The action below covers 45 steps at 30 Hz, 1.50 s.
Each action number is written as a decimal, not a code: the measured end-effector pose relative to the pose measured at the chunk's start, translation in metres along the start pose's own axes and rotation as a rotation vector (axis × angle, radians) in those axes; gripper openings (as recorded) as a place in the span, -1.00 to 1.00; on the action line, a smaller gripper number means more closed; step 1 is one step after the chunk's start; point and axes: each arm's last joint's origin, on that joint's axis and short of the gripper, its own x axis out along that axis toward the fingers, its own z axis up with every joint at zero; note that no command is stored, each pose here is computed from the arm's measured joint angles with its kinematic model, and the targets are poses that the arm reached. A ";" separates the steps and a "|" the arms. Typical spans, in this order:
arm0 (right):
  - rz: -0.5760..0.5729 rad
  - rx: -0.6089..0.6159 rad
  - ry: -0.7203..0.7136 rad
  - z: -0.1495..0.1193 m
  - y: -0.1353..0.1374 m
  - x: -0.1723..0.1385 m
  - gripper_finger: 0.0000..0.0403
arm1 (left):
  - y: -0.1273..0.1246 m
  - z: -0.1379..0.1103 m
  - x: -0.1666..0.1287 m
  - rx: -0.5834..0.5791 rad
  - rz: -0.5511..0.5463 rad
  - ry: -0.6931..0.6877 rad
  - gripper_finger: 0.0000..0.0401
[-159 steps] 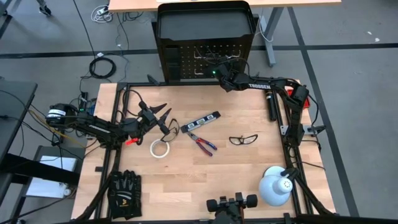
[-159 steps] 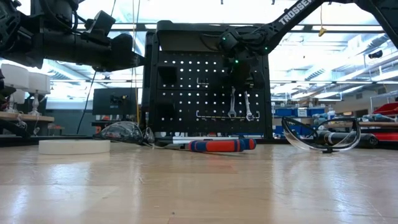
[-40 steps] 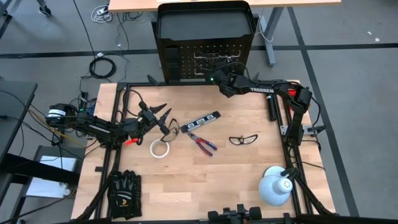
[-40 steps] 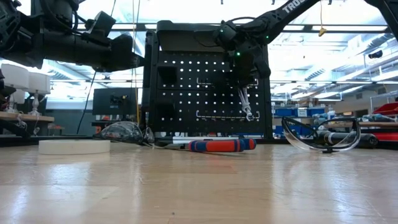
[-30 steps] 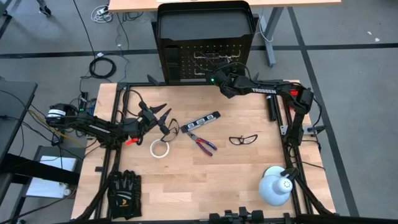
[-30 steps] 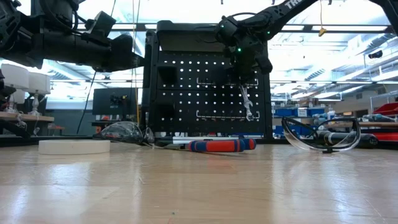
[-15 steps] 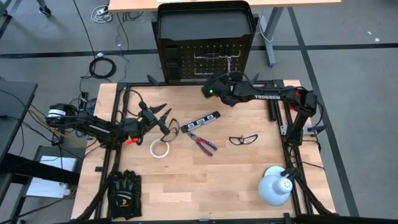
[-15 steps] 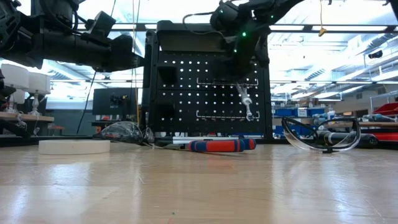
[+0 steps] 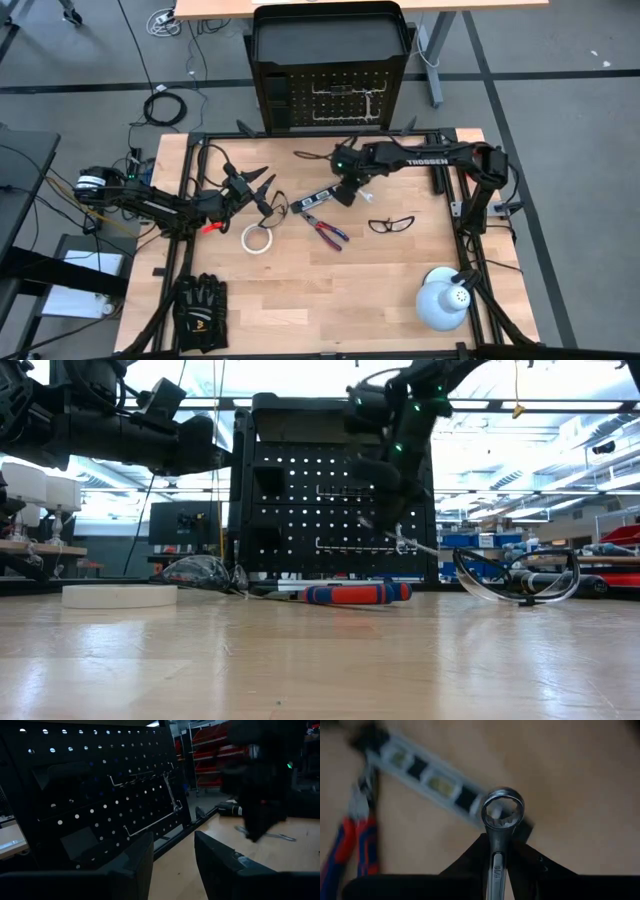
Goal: Hang tools onto peg board
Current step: Unhang the left silver wrench from the peg board, then unhang the silver wrench from the peg board
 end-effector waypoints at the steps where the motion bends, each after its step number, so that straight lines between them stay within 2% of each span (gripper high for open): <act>1: 0.016 -0.003 0.033 -0.005 -0.001 0.004 -0.67 | 0.000 0.000 0.000 -0.001 0.000 -0.001 -0.28; 7: 0.092 -0.054 0.209 -0.042 -0.005 0.030 -0.66 | 0.000 0.000 0.000 -0.002 0.001 -0.002 -0.28; 11: 0.065 -0.029 0.221 -0.053 -0.008 0.041 -0.62 | 0.000 0.000 0.000 -0.003 0.001 -0.003 -0.28; 13: 0.021 0.002 0.187 -0.053 -0.009 0.043 -0.59 | 0.000 0.000 0.000 -0.003 0.001 -0.003 -0.28; 17: 0.021 0.034 0.149 -0.049 -0.009 0.044 -0.46 | 0.000 0.001 0.000 -0.005 0.001 -0.005 -0.28; 23: 0.016 -0.013 0.119 -0.041 -0.008 0.039 -0.28 | 0.000 0.001 0.000 -0.007 0.001 -0.005 -0.28; 25: -0.056 -0.021 0.053 -0.032 -0.012 0.037 -0.25 | 0.000 0.001 0.000 -0.007 0.001 -0.005 -0.28; 29: -0.315 -0.015 -0.162 -0.013 -0.028 0.030 -0.20 | 0.000 0.001 0.000 -0.008 0.001 -0.005 -0.28; 32: -0.480 0.063 -0.356 0.001 -0.044 0.022 -0.18 | 0.000 0.000 0.000 0.000 0.001 -0.003 -0.28; 34: -0.503 0.131 -0.453 0.004 -0.059 0.019 -0.17 | 0.000 0.000 0.000 0.019 0.000 0.001 -0.28; 39: -0.469 0.269 -0.630 -0.004 -0.095 0.024 -0.07 | 0.000 0.000 0.000 0.025 -0.001 0.004 -0.28; 42: -0.497 0.286 -0.674 -0.013 -0.110 0.030 0.02 | 0.000 -0.001 0.000 0.032 -0.002 0.011 -0.28; 45: -0.549 0.250 -0.761 -0.016 -0.117 0.030 0.11 | 0.000 -0.002 0.000 0.039 -0.001 0.018 -0.28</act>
